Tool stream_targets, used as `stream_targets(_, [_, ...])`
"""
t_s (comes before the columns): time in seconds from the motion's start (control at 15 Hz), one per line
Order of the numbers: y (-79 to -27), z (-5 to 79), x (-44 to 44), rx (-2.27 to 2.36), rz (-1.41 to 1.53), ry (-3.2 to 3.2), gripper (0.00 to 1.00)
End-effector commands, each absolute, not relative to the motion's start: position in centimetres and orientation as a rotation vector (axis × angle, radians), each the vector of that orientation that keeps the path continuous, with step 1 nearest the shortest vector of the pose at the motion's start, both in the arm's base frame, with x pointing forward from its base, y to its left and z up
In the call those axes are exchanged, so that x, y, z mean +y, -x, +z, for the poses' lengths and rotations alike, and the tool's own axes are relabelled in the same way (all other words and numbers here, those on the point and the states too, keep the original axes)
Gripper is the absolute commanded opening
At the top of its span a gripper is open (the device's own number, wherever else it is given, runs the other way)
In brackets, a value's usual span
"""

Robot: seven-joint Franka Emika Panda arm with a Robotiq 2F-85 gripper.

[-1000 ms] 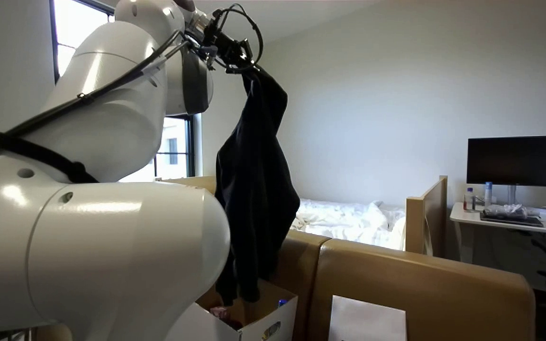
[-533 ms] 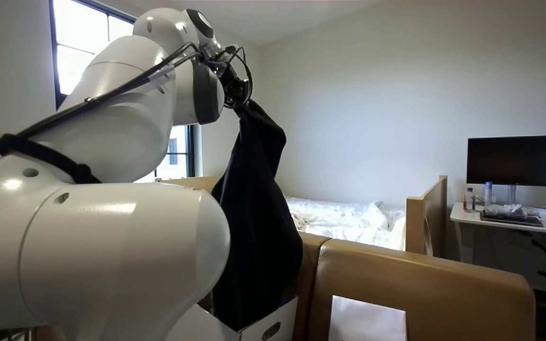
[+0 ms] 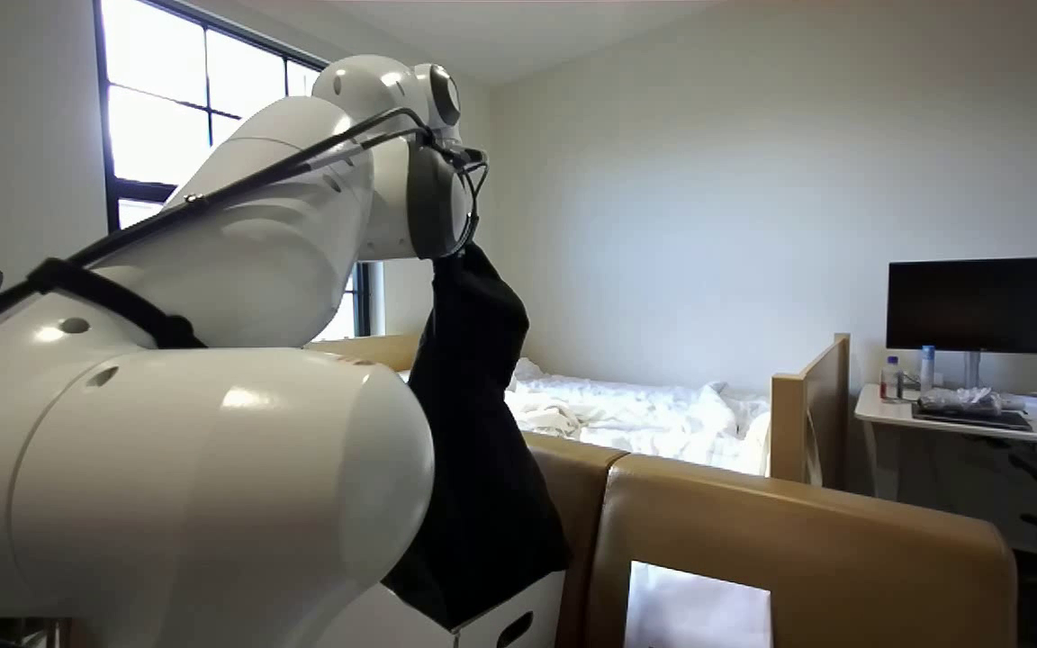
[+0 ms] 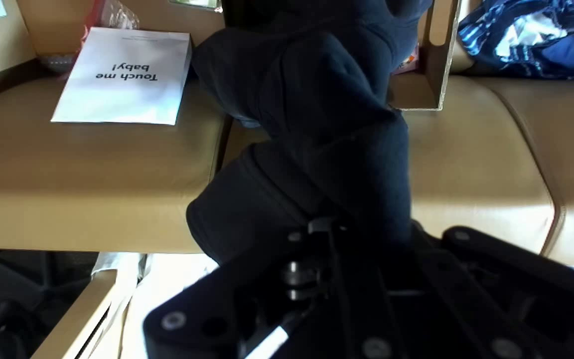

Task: Pick up the black cloth from the couch and put it in the box.

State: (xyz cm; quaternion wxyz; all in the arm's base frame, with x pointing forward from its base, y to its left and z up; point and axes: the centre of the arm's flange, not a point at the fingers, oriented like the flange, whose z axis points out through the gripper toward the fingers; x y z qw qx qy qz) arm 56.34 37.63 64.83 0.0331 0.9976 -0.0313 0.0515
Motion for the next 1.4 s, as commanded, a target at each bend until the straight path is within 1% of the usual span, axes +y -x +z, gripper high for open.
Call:
stream_targets(0.0, [-56.6,64.8,37.3,-0.101,0.146,-3.082,0.07])
stream_targets(0.2, [-56.7,65.1,36.8,-0.106,0.147,-3.095,0.07])
stream_targets(0.4, [-55.7,56.5,37.9,-0.126,0.062,-3.118,0.07])
stream_targets(0.6, [-56.9,50.3,40.5,-0.160,-0.022,-3.183,0.07])
stream_targets(0.73, [-57.7,45.7,42.3,-0.255,-0.067,-3.206,0.07])
stream_targets(0.87, [-57.8,41.3,43.1,-0.434,-0.176,-3.163,0.07])
stream_targets(1.13, [-56.7,32.9,44.4,-0.616,-0.389,-2.950,0.07])
stream_targets(1.33, [-54.4,27.7,44.2,-0.713,-0.488,-2.769,0.07])
